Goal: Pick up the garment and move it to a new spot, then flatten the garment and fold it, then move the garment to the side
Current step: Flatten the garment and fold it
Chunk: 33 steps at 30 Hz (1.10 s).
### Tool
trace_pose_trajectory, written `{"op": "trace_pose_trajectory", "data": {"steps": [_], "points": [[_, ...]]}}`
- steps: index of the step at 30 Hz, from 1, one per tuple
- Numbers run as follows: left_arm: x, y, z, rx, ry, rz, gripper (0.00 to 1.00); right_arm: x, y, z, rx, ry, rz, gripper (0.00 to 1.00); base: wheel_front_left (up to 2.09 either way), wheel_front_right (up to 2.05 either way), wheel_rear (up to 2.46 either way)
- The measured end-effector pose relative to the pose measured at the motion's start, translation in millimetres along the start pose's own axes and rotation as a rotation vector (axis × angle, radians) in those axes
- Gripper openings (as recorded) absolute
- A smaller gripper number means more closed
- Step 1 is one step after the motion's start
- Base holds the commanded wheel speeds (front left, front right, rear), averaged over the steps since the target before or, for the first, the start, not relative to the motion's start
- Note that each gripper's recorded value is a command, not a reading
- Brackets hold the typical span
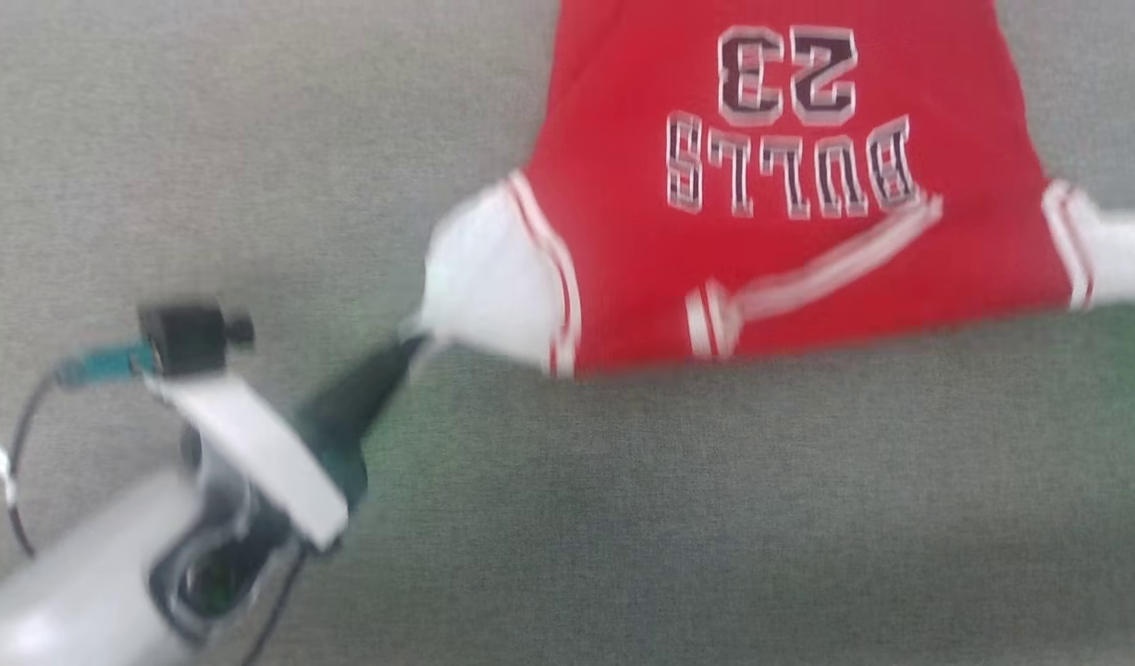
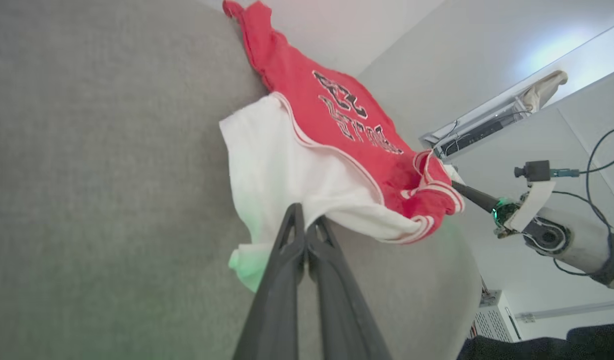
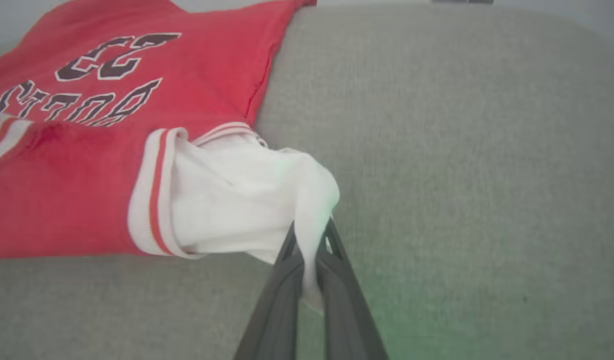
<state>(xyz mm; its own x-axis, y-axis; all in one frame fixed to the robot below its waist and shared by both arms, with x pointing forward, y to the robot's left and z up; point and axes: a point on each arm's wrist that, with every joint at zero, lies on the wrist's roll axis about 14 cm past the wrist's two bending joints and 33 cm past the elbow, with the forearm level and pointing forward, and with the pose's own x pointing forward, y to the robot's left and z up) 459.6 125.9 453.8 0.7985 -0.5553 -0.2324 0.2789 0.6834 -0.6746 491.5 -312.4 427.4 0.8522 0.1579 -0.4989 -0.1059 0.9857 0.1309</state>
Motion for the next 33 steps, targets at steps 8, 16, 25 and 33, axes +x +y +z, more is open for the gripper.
{"op": "trace_pose_trajectory", "data": {"steps": [8,16,25,33], "points": [[-52.6,-5.9,-50.5,-0.064,0.118,0.010,0.00,-43.4,-0.6,-62.5,0.086,0.148,0.008,0.00,0.00,0.00,0.00],[-90.2,-10.8,-80.5,-0.122,0.195,0.029,0.00,-69.4,-9.7,-89.8,0.141,0.218,-0.023,0.00,0.00,0.00,0.00],[-81.5,3.3,-112.5,-0.106,0.274,0.066,0.00,-66.0,-9.6,-105.9,0.101,0.259,-0.017,0.00,0.00,0.00,0.00],[-64.6,11.5,-131.2,-0.091,0.316,0.073,0.00,-56.3,-7.9,-114.6,0.030,0.276,0.004,0.00,0.00,0.00,0.00]]}}
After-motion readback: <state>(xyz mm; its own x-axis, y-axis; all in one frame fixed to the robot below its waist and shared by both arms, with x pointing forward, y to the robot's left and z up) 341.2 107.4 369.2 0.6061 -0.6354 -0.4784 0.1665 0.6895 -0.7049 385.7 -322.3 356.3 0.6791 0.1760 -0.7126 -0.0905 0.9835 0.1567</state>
